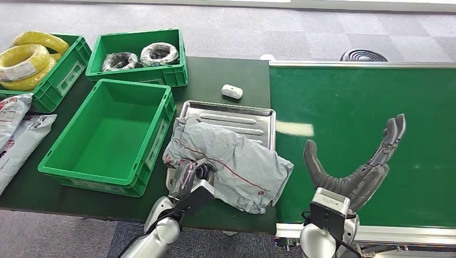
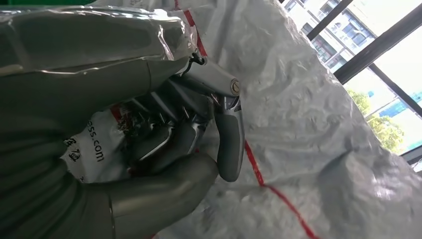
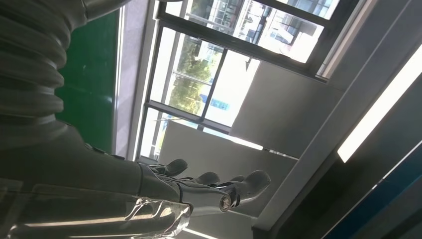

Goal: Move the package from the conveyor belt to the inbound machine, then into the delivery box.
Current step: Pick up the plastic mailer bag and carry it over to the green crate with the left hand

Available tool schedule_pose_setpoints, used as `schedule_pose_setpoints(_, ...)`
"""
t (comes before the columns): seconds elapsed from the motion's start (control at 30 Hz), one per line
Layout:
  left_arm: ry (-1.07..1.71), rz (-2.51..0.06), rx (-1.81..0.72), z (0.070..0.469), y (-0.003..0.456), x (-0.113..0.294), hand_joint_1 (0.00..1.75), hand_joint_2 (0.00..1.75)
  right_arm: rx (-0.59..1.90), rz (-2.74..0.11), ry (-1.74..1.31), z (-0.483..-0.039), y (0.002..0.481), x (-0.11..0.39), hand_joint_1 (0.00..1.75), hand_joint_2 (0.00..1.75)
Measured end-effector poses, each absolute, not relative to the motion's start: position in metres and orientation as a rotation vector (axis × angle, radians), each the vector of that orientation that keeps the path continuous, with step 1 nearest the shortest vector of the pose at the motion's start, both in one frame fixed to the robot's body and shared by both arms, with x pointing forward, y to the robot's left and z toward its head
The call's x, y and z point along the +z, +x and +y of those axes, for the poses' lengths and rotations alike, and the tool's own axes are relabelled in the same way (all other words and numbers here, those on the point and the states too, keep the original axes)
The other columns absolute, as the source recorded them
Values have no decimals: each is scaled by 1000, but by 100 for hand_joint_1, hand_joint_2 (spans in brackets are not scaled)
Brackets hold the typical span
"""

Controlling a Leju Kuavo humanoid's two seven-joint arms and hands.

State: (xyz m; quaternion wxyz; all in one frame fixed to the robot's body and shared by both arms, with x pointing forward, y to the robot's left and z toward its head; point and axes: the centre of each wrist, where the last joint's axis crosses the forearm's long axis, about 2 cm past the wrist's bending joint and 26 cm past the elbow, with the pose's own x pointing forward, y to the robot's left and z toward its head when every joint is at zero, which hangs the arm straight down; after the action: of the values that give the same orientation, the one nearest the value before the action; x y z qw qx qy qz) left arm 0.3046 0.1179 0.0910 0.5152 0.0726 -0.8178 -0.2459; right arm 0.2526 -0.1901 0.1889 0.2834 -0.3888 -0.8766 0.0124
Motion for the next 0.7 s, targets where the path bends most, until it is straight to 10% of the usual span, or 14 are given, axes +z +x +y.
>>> schedule_pose_setpoints(0.43,182,-1973,-554,124,308,96,171,175,29,-2347,-1036,-190,253,189,0,175)
schedule_pose_setpoints(0.47,182,-1972,-553,124,308,96,161,175,29,-2347,-1036,-190,253,189,0,175)
schedule_pose_setpoints(0.6,183,-1970,-551,124,307,96,0,175,29,-2347,-1036,-190,253,188,0,175)
schedule_pose_setpoints(0.7,185,-1969,-550,124,307,95,0,175,29,-2347,-1036,-190,253,188,0,175)
